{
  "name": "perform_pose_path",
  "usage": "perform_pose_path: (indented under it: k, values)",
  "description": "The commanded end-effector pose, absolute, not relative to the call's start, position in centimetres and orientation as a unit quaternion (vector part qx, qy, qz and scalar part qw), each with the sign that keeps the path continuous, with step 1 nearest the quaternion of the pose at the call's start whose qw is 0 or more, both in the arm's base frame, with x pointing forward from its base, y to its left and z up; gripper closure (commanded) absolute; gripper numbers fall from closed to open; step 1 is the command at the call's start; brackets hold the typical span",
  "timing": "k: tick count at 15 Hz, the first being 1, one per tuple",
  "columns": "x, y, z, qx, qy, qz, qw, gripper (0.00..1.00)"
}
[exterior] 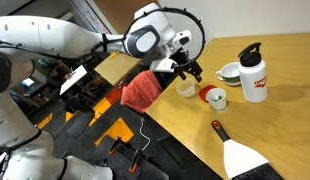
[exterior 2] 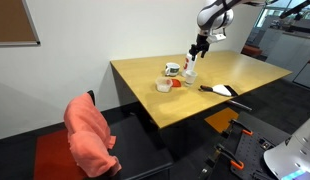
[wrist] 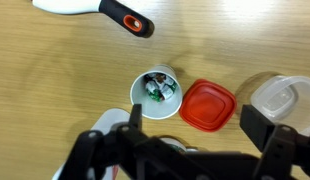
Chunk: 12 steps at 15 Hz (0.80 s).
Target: Move the candies from the white cup to the bowl and close it
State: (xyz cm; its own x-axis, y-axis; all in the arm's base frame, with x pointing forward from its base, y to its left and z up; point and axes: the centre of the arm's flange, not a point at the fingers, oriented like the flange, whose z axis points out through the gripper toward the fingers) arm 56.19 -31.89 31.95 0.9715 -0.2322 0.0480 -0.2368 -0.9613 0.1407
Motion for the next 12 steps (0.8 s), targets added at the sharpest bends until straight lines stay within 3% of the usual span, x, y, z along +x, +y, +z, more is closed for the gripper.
perform_pose_path:
  k: [1,12]
  values:
    - [57.4,-32.6,29.9,0.990,-0.123,0.021,0.072,0.00]
    - [58.4,-33.8,20.8,0.990,-0.109,0.068,0.062,0.00]
